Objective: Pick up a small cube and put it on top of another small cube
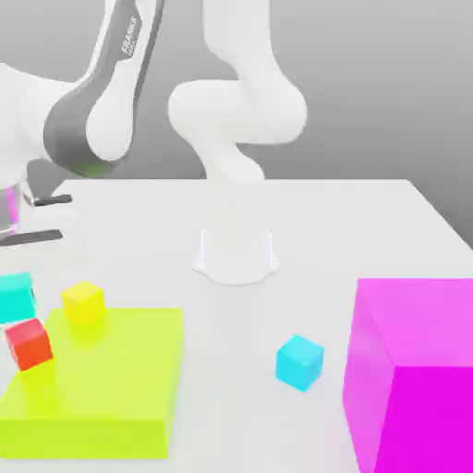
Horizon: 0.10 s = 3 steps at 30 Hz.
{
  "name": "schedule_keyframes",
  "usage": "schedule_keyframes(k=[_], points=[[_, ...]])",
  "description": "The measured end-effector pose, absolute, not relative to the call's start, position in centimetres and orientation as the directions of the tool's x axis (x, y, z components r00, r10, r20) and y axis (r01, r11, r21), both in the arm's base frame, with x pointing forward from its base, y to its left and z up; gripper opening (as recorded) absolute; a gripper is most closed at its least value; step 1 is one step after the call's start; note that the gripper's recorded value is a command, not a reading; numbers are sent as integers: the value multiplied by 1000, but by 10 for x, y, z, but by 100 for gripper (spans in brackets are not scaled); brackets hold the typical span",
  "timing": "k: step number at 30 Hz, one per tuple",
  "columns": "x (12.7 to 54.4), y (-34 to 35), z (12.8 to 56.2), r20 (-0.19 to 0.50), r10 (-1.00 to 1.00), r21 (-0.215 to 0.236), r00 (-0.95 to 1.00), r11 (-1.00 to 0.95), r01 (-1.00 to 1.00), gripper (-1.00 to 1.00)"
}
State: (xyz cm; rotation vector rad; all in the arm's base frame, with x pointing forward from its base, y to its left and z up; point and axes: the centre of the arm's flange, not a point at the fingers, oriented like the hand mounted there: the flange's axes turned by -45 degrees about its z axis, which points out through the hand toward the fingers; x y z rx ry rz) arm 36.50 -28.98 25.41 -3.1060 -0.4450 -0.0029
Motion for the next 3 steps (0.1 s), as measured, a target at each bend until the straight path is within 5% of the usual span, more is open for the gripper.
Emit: schedule_keyframes(k=[1,3], points=[[364,-290,249,1,279,-3,960,-960,279,100],[364,-290,249,1,279,-3,960,-960,279,100]])
